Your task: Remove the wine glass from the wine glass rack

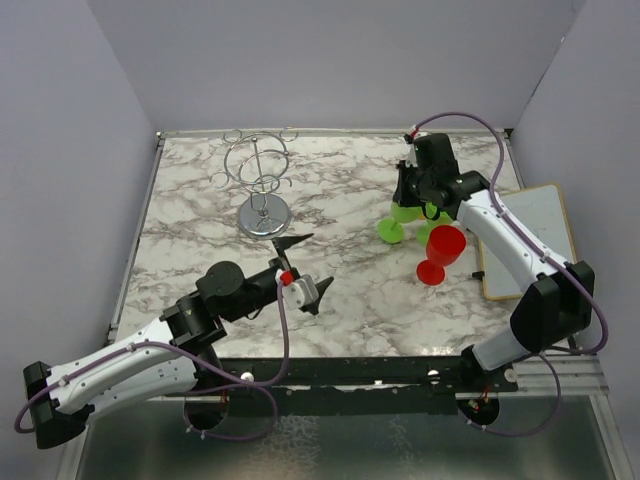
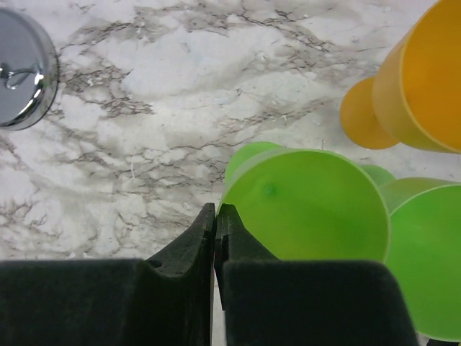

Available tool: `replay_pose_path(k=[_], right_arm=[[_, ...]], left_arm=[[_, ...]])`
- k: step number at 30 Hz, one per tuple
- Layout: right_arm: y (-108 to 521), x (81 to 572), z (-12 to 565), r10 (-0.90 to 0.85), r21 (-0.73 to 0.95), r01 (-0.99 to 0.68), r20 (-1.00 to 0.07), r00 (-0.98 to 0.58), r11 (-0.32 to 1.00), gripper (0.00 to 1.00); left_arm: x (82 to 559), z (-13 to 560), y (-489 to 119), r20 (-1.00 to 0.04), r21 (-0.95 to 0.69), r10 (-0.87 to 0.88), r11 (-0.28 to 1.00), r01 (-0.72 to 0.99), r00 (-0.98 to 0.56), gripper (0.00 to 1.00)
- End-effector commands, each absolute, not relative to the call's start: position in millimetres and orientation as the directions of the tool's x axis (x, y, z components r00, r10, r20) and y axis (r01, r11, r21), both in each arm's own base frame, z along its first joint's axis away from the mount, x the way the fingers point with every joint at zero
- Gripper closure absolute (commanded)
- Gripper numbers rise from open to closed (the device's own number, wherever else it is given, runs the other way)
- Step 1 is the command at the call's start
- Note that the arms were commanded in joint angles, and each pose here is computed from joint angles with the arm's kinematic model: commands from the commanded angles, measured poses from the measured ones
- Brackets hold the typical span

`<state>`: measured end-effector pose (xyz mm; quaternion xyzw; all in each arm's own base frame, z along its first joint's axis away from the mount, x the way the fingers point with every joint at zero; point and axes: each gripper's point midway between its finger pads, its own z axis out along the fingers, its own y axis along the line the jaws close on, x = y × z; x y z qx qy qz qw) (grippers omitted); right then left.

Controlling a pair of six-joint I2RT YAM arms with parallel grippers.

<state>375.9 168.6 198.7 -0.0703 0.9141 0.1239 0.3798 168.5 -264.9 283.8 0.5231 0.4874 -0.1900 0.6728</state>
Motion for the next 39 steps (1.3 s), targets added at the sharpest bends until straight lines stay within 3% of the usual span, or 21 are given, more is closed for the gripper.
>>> replay_pose_path(k=[1, 32, 39], right_arm=[[155, 391, 201, -0.036, 0.096, -0.155, -0.730, -0.682, 0.983, 0.99], [154, 384, 149, -0.117, -0.011, -0.148, -0.672, -0.732, 0.989, 0.95], [152, 384, 155, -0.124, -0.020, -0.149, -0.675, -0.727, 0.989, 0.74]], left_arm=[[176, 304, -253, -0.848, 0.525, 0.217, 0.467, 0.712, 0.483, 0.01], [190, 308, -246, -0.859, 0.506, 0.236, 0.521, 0.687, 0.454, 0.01], [190, 309, -244, -0.860, 0.505, 0.236, 0.526, 0.684, 0.453, 0.01]])
